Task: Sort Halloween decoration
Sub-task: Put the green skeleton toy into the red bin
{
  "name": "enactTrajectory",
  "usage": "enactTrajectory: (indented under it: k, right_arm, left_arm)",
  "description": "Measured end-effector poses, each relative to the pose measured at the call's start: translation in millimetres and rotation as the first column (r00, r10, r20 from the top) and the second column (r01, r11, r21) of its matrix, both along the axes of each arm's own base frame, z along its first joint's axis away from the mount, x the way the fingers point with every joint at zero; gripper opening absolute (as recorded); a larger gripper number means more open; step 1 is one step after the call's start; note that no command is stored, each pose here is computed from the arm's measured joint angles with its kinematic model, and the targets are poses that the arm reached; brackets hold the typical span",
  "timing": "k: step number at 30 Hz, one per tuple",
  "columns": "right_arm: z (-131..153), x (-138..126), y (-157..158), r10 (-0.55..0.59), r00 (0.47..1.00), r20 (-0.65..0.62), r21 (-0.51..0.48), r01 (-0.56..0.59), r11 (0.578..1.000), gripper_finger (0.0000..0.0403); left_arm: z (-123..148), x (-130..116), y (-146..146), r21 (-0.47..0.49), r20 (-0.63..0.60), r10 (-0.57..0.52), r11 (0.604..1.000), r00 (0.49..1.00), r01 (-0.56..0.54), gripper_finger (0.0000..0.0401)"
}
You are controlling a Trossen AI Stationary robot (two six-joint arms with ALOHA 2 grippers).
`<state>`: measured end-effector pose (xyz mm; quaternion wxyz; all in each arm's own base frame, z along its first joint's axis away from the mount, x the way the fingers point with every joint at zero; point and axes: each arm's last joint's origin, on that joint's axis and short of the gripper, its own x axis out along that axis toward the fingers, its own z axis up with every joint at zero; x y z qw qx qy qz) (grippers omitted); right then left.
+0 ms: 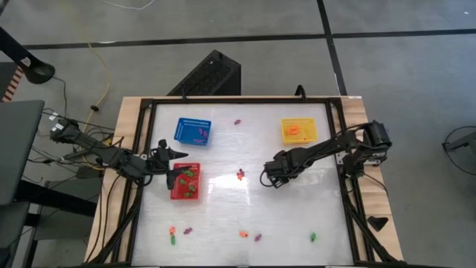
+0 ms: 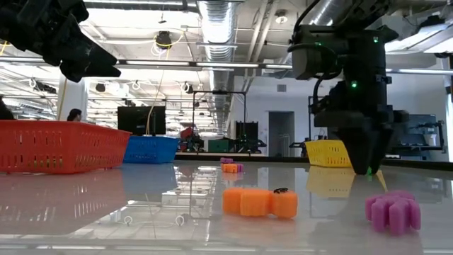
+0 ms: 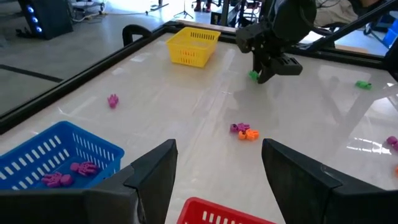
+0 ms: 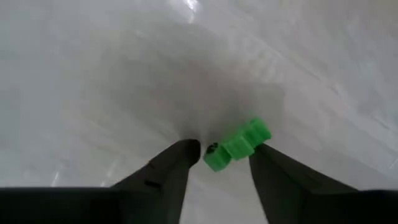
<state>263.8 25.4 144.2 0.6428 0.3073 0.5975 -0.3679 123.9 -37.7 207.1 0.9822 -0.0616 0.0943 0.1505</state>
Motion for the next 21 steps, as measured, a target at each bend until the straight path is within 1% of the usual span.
enactTrajectory:
  k: [2, 6, 9, 11, 13, 15, 16, 18, 20, 21]
  right_arm:
    - [0, 0, -2, 0.008, 1.000, -0.003, 0.000, -0.008, 1.000, 0.0160]
    - [3, 0, -5, 0.036, 0.999, 0.004, -0.002, -0.036, 0.999, 0.0075]
    - [12, 1, -7, 0.060, 0.998, 0.028, -0.027, -0.059, 0.998, 0.0022]
    - [22, 8, -6, 0.092, 0.992, 0.083, -0.064, -0.087, 0.994, 0.0017]
    - [37, 19, -4, 0.145, 0.974, 0.173, -0.099, -0.129, 0.987, 0.0020]
    - [50, 33, -1, 0.209, 0.937, 0.279, -0.128, -0.179, 0.975, 0.0024]
    - [54, 42, 2, 0.249, 0.908, 0.336, -0.154, -0.208, 0.966, 0.0024]
    - [61, 61, 8, 0.334, 0.827, 0.452, -0.208, -0.266, 0.941, 0.0021]
    - [71, 78, 15, 0.404, 0.743, 0.534, -0.260, -0.311, 0.914, 0.0019]
    - [75, 84, 17, 0.419, 0.724, 0.548, -0.270, -0.321, 0.908, 0.0019]
  left_arm:
    - [0, 0, 0, 0.001, -0.002, 0.000, 1.000, 1.000, 0.000, 0.0226]
    - [0, 0, 0, -0.003, -0.001, 0.001, 1.000, 1.000, -0.001, 0.0226]
    - [0, 0, 0, -0.003, -0.001, 0.001, 1.000, 1.000, -0.001, 0.0226]
    - [0, 0, 0, -0.003, -0.002, 0.001, 1.000, 1.000, -0.001, 0.0226]
    - [0, 0, 0, -0.002, -0.003, 0.002, 1.000, 1.000, -0.002, 0.0226]
    - [0, 0, 0, 0.001, -0.003, 0.009, 1.000, 1.000, -0.009, 0.0226]
    - [0, 0, 0, 0.002, -0.003, 0.011, 1.000, 1.000, -0.011, 0.0226]
    - [0, 0, 0, 0.003, -0.003, 0.011, 1.000, 1.000, -0.011, 0.0226]
    - [0, 0, 0, 0.001, -0.002, 0.012, 1.000, 1.000, -0.012, 0.0226]
    - [0, 0, 0, -0.002, -0.001, 0.012, 1.000, 1.000, -0.012, 0.0226]
